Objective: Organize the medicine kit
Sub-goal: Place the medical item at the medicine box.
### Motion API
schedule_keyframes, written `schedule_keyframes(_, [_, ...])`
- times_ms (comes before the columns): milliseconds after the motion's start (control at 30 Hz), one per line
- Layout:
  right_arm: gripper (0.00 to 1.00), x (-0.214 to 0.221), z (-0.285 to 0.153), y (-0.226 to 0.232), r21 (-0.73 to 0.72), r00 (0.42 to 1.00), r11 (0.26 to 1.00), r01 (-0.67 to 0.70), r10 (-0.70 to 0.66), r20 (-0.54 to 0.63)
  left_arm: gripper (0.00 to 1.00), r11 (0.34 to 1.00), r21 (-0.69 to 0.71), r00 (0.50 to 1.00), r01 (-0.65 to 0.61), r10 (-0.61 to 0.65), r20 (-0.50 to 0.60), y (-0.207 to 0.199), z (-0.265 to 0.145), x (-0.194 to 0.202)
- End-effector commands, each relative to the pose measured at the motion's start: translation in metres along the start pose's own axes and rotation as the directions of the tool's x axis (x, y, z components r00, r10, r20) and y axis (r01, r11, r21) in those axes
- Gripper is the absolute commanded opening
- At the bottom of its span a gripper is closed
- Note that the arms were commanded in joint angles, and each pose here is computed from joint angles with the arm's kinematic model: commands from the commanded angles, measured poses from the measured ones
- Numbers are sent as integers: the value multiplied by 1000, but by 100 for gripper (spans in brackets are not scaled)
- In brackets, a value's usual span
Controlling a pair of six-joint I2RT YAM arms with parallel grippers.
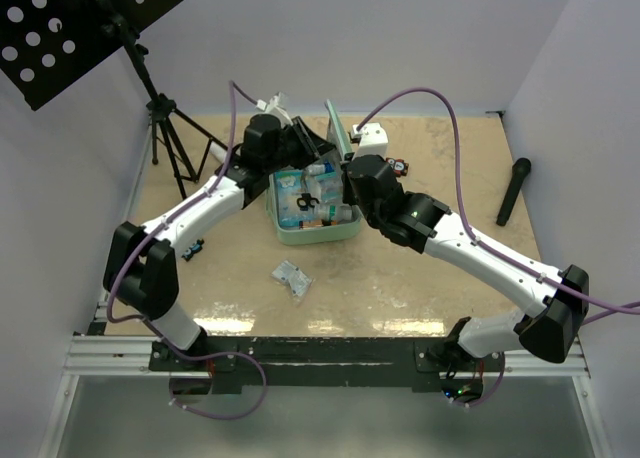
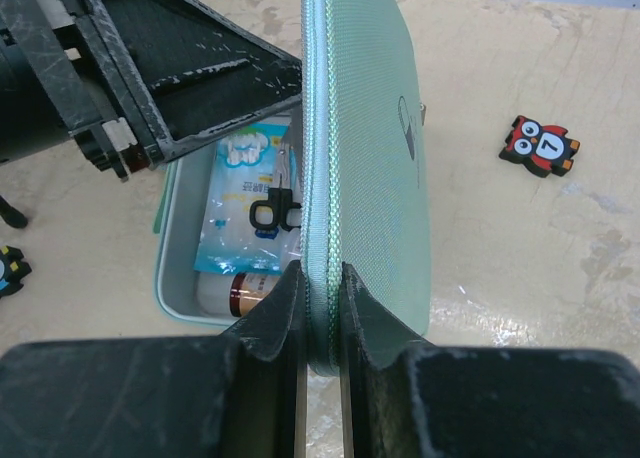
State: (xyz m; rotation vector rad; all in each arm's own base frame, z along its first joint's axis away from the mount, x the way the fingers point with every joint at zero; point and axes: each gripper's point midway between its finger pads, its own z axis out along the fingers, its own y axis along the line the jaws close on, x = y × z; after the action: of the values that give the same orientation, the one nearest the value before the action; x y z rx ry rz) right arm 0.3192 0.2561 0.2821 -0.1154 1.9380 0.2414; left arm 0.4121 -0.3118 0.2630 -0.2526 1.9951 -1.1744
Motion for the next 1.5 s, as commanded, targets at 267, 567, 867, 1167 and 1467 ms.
schedule_keyframes(267, [0, 8, -6, -3, -10, 1000, 1000, 7, -7, -29, 43, 990, 41, 974, -135, 125, 190, -51, -68, -54])
schedule_keyframes(567, [0, 6, -9, -6, -9, 1000, 1000, 3, -3, -18, 69, 926, -364, 962, -103, 185, 199, 63, -159, -10])
schedule_keyframes(867, [0, 9, -11, -8, -6, 1000, 1000, -9, 9, -19, 74, 880, -473, 999, -42, 36, -23, 162, -189, 108])
schedule_keyframes(1167, [0, 18, -8, -7, -9, 999, 1000, -14, 14, -35, 75, 882, -468, 988, 50, -114, -109, 184, -194, 181])
schedule_keyframes(1467, [0, 19, -8, -7, -10, 999, 1000, -15, 15, -37, 75, 875, -479, 979, 73, -153, -132, 194, -178, 201])
